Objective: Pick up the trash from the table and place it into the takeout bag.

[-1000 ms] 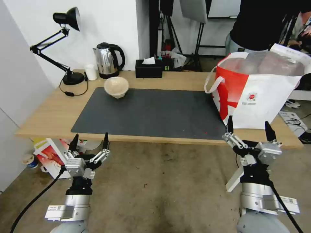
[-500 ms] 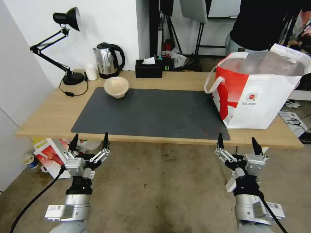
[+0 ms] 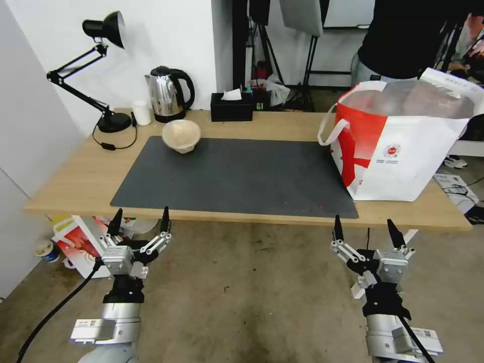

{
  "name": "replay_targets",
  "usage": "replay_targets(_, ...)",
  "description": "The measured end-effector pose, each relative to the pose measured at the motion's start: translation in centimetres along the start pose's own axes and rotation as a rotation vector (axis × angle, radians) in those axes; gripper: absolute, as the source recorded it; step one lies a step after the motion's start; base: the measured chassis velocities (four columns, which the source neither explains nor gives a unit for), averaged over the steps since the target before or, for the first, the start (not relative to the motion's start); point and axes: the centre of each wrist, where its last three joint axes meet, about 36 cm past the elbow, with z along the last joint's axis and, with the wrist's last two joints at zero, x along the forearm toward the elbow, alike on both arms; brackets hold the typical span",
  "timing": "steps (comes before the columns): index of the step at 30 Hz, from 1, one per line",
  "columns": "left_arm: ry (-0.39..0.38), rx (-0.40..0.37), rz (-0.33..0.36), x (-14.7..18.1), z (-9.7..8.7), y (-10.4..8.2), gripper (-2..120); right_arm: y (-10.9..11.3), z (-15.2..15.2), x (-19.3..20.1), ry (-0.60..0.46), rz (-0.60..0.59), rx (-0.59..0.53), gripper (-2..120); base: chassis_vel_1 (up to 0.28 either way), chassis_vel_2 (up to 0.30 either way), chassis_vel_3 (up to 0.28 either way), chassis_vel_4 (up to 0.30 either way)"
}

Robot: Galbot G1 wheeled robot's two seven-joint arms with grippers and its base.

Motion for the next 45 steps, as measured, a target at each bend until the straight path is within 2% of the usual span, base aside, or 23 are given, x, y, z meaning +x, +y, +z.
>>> replay_targets(17,0.006,-0.003,0.001,0.2,0.0,0.0,100,0.0,1.1,0.8,0.028,-0.042,0.027,100,0.000,0.000,0.000,0.000)
replay_targets(45,0.006,-0.013,-0.002,0.3,0.1,-0.1,100,0.2,2.0,1.0,0.055,-0.011,0.017,100,0.000,0.000,0.000,0.000)
